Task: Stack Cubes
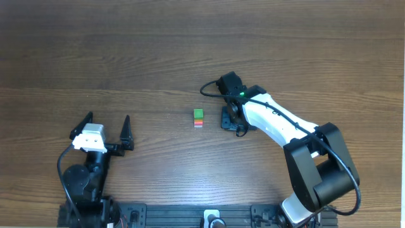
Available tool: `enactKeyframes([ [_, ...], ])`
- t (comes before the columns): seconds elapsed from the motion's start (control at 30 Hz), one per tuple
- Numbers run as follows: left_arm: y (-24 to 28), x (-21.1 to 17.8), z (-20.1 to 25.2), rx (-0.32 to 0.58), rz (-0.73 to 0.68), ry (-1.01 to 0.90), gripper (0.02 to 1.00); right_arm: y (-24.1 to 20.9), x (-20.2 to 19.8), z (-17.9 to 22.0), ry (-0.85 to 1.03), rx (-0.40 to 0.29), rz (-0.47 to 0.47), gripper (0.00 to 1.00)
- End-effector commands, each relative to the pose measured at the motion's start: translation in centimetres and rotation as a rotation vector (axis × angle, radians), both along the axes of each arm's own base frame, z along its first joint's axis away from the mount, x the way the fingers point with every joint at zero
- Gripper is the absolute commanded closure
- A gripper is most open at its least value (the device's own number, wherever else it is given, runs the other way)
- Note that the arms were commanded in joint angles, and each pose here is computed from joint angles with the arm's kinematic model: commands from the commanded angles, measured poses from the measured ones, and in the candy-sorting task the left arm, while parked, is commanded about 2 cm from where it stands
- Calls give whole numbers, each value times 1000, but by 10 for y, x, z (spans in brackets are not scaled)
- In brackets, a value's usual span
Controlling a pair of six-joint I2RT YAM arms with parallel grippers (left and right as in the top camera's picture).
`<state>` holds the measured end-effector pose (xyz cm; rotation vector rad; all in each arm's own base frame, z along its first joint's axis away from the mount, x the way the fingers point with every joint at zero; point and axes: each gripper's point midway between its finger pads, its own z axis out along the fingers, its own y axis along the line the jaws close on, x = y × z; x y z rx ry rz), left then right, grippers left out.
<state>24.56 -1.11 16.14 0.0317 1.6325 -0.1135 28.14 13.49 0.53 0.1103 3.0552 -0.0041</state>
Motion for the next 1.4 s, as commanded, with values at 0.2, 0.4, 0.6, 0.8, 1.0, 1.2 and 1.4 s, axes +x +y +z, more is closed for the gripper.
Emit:
enactKeyframes([
  [0.2,0,0,-1,14,-5,-2,18,7,5,110,-193,96,20,961],
  [0.4,0,0,-1,14,-5,-2,18,30,-5,180,-265,90,72,976],
  [0.6,0,0,-1,14,-5,-3,18,73,-14,192,-223,95,116,987],
  [0.8,0,0,-1,14,-5,-2,18,103,-7,170,-157,75,144,989],
  [1.0,0,0,-1,14,-5,-2,18,112,-6,143,-86,55,130,989],
  [1.2,0,0,-1,14,-5,-3,18,121,-5,129,-62,55,138,989],
  [1.4,0,0,-1,14,-5,-2,20,124,-5,127,-59,62,143,989],
])
